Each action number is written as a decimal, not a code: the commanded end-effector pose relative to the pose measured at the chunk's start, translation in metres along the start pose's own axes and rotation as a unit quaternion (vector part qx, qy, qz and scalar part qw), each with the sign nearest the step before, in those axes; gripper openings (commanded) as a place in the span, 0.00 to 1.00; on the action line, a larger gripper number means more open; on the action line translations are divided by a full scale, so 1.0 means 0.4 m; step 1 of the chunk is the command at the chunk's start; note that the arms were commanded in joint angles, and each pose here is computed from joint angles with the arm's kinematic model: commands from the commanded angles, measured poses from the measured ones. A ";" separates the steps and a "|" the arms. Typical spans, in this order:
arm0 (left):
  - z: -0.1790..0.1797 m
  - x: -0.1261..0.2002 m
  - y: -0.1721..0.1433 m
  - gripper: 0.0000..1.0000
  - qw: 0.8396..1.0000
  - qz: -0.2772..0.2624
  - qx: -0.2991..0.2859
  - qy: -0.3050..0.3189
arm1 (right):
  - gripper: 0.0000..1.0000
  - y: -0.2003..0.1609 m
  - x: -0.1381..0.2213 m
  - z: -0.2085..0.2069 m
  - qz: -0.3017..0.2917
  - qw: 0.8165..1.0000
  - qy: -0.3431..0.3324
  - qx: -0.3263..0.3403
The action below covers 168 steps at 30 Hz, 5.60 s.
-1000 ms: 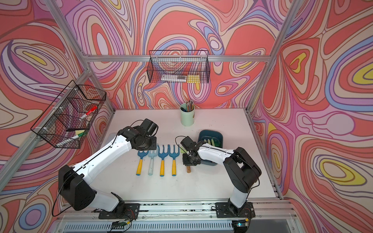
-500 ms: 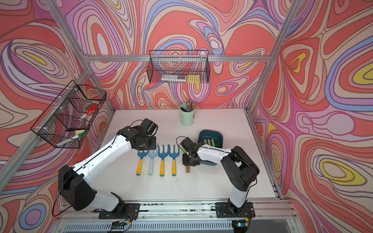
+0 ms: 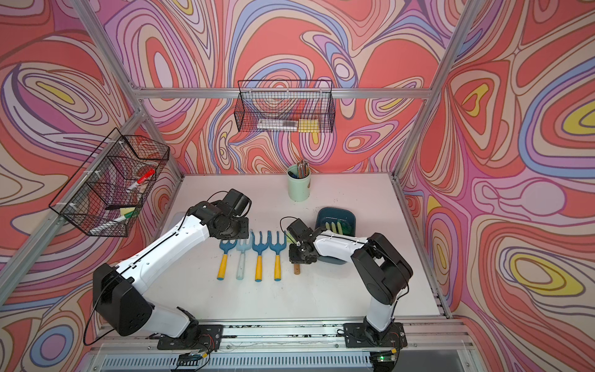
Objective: Take the hand rake out of the storage box
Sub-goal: Place the rake at the center of the board, then move the storage box to the center of the board, then pick up the rake from the storage box, then place the rake at the center of the board.
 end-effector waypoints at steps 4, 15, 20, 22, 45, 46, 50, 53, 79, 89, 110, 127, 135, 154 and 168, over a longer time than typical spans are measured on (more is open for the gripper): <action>0.009 0.019 0.009 0.49 1.000 -0.011 0.004 0.004 | 0.42 -0.016 0.032 -0.029 -0.002 0.999 -0.043 0.007; 0.000 0.017 0.018 0.49 1.000 -0.008 0.008 -0.007 | 0.51 0.093 0.266 -0.042 -0.104 0.993 -0.060 0.018; 0.005 0.017 0.008 0.49 1.000 -0.007 0.008 -0.004 | 0.51 0.164 0.297 -0.213 -0.126 0.986 -0.097 -0.053; 0.005 0.016 0.005 0.49 1.000 -0.007 0.007 -0.004 | 0.52 0.177 0.298 -0.259 -0.128 0.983 -0.113 -0.068; -0.078 -0.007 0.015 0.49 0.999 0.005 -0.034 -0.028 | 0.43 0.207 0.182 -0.326 -0.074 0.986 -0.103 -0.111; -0.075 -0.005 0.015 0.49 0.999 0.003 -0.035 -0.025 | 0.43 0.204 0.178 -0.331 -0.069 0.986 -0.111 -0.104; -0.067 0.003 0.013 0.49 0.999 -0.001 -0.037 -0.015 | 0.42 0.195 0.163 -0.338 -0.046 0.988 -0.121 -0.085; -0.066 0.006 0.013 0.49 0.999 -0.002 -0.035 -0.015 | 0.40 0.192 0.157 -0.344 -0.046 0.987 -0.126 -0.084; -0.063 0.026 0.030 0.49 0.999 -0.017 -0.038 -0.009 | 0.11 0.191 0.221 -0.430 -0.059 0.976 -0.175 -0.114; -0.034 0.034 0.010 0.50 0.999 -0.017 -0.033 0.000 | 0.10 0.229 0.297 -0.509 -0.086 0.967 -0.188 -0.145; -0.019 0.033 0.008 0.50 1.000 -0.021 -0.023 0.004 | 0.07 0.181 0.406 -0.123 -0.135 0.987 -0.083 0.001; -0.010 0.030 0.003 0.50 1.000 -0.019 -0.019 0.008 | 0.05 0.047 0.114 -0.107 -0.051 0.993 -0.106 -0.010; -0.006 0.031 0.001 0.50 1.000 -0.017 -0.019 0.011 | 0.10 0.040 0.115 -0.116 -0.055 0.993 -0.103 -0.018; -0.020 0.020 0.014 0.50 1.000 -0.015 -0.016 -0.002 | 0.33 -0.084 0.104 -0.230 0.002 0.992 -0.120 -0.039; -0.012 0.024 0.006 0.50 1.000 -0.015 -0.017 0.006 | 0.13 -0.014 0.063 -0.157 -0.007 0.995 -0.095 -0.015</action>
Point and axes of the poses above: each gripper's point midway between its finger pads, its own x axis back along the fingers, its own z axis along the line the jaws close on, y = z × x, the point moved 8 cm from there along x, back along the fingers, and after that the axes turned 14 degrees about -x, right-handed, at the moved point
